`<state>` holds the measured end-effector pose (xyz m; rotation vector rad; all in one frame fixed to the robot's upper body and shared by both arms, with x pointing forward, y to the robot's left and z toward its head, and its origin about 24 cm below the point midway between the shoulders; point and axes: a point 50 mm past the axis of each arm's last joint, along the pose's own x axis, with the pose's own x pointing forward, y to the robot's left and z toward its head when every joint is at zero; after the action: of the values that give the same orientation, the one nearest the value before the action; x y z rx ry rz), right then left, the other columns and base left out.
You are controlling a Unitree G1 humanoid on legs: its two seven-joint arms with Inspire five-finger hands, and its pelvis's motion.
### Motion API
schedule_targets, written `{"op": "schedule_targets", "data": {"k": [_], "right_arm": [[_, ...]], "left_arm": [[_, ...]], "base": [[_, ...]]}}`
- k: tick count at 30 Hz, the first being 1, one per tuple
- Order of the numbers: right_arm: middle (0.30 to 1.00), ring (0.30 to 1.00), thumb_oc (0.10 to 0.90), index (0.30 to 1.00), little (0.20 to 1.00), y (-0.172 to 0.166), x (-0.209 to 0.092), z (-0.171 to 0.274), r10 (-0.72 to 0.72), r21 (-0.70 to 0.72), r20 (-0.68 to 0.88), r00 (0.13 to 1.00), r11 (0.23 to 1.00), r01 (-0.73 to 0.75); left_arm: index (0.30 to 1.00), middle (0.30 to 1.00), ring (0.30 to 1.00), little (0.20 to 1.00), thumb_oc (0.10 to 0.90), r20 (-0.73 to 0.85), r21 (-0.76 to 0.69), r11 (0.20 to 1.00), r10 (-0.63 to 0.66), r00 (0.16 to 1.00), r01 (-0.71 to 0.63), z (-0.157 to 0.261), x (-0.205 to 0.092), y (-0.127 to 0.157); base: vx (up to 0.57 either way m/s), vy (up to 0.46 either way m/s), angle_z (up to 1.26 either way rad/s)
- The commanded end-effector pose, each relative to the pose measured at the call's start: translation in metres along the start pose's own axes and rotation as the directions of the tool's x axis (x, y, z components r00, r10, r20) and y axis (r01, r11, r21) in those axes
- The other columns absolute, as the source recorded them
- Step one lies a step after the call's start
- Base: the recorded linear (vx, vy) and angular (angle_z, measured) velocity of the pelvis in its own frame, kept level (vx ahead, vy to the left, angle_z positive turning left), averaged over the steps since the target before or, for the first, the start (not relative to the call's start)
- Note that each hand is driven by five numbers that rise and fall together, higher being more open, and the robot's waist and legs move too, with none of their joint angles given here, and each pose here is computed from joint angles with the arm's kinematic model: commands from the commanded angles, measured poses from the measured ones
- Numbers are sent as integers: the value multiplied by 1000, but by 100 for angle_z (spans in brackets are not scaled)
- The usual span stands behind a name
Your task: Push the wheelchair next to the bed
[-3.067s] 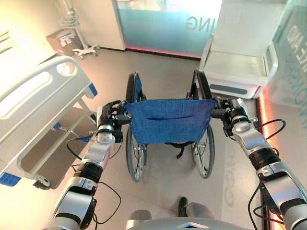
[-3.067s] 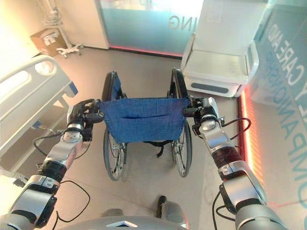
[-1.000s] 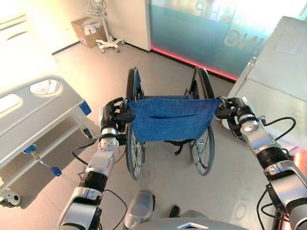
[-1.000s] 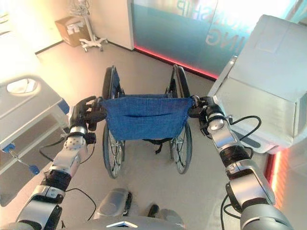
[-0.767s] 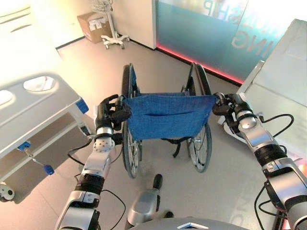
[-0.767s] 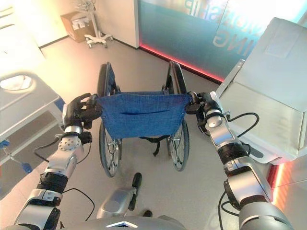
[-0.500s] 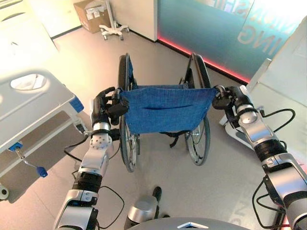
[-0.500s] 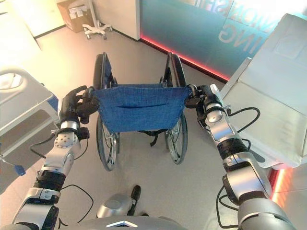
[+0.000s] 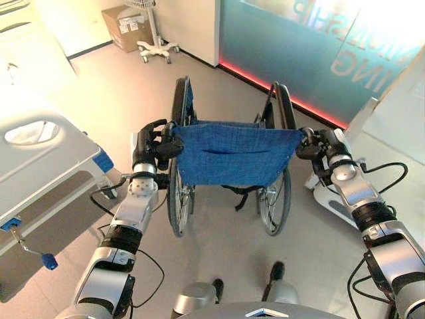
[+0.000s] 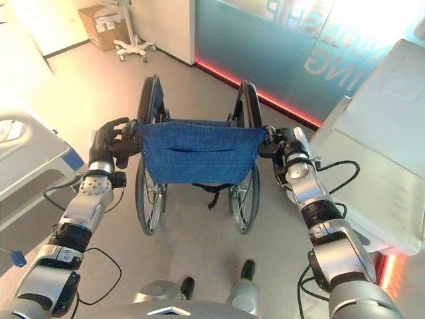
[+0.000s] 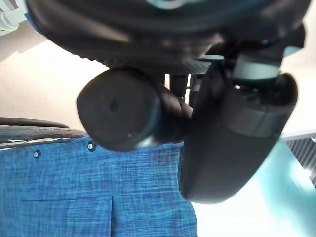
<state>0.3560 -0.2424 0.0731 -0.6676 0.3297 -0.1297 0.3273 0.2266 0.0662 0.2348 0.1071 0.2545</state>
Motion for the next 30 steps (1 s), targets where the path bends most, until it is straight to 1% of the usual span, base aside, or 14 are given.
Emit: {"op": "schedule_targets", "data": {"k": [1, 3, 4, 7, 8, 9, 10, 12, 16, 17, 20, 24, 25, 30], "right_arm": [[300, 300, 400, 300, 300, -14, -2, 16, 82, -102, 72, 994, 992, -75], [300, 300, 400, 300, 300, -11, -5, 22, 107, -124, 90, 990, 988, -96], [300, 300, 400, 300, 300, -14, -7, 18, 121, -126, 91, 989, 986, -109], [300, 300, 400, 300, 300, -18, -6, 7, 117, -141, 87, 989, 984, -105], [300, 300, 400, 300, 300, -21, -5, 1, 102, -142, 83, 991, 986, -90], [300, 300, 400, 300, 300, -21, -5, 1, 102, -142, 83, 991, 986, -90], [300, 300, 400, 300, 300, -28, -5, -7, 86, -149, 75, 993, 986, -74], [300, 300, 400, 300, 300, -28, -5, -11, 85, -156, 72, 994, 985, -73], [300, 300, 400, 300, 300, -25, -3, -6, 90, -175, 84, 992, 982, -74], [300, 300, 400, 300, 300, -20, -2, -4, 82, -177, 79, 993, 982, -67], [300, 300, 400, 300, 300, -17, -1, -5, 81, -176, 73, 994, 982, -67], [300, 300, 400, 300, 300, -19, -1, -3, 104, -186, 73, 992, 979, -89], [300, 300, 400, 300, 300, -17, 0, -6, 114, -166, 67, 991, 981, -101], [300, 300, 400, 300, 300, -7, -5, -15, 164, -164, 82, 983, 975, -149]], "left_arm": [[300, 300, 300, 300, 400, -84, 114, 986, -114, 990, 123, -27, -14, 5], [300, 300, 300, 300, 400, -111, 112, 987, -104, 988, 116, -32, -18, 7], [300, 300, 300, 300, 400, -114, 105, 989, -89, 989, 102, -35, -20, 9], [300, 300, 300, 300, 400, -112, 90, 990, -98, 989, 109, -35, -20, 6], [300, 300, 300, 300, 400, -104, 86, 989, -114, 988, 123, -34, -18, -1], [300, 300, 300, 300, 400, -104, 86, 989, -114, 988, 123, -34, -18, -1], [300, 300, 300, 300, 400, -100, 75, 987, -134, 986, 141, -33, -16, -12], [300, 300, 300, 300, 400, -102, 74, 986, -141, 985, 149, -35, -16, -17], [300, 300, 300, 300, 400, -106, 65, 990, -122, 987, 129, -38, -19, -19], [300, 300, 300, 300, 400, -101, 65, 989, -125, 987, 132, -37, -20, -21], [300, 300, 300, 300, 400, -99, 66, 989, -124, 987, 131, -39, -23, -19], [300, 300, 300, 300, 400, -90, 73, 990, -111, 990, 118, -39, -27, -5], [300, 300, 300, 300, 400, -96, 70, 991, -107, 990, 114, -40, -28, -1], [300, 300, 300, 300, 400, -106, 93, 990, -101, 989, 111, -44, -28, 8]], "base": [[470, -585, 68], [361, -378, 82], [261, -311, 58], [222, -317, 70], [108, -186, 76], [282, -385, 89], [227, -255, 58], [273, -204, 72], [275, -98, 38], [308, -95, 30], [382, -70, -14], [441, -3, -59], [601, 53, -82], [422, 48, -24]]}}
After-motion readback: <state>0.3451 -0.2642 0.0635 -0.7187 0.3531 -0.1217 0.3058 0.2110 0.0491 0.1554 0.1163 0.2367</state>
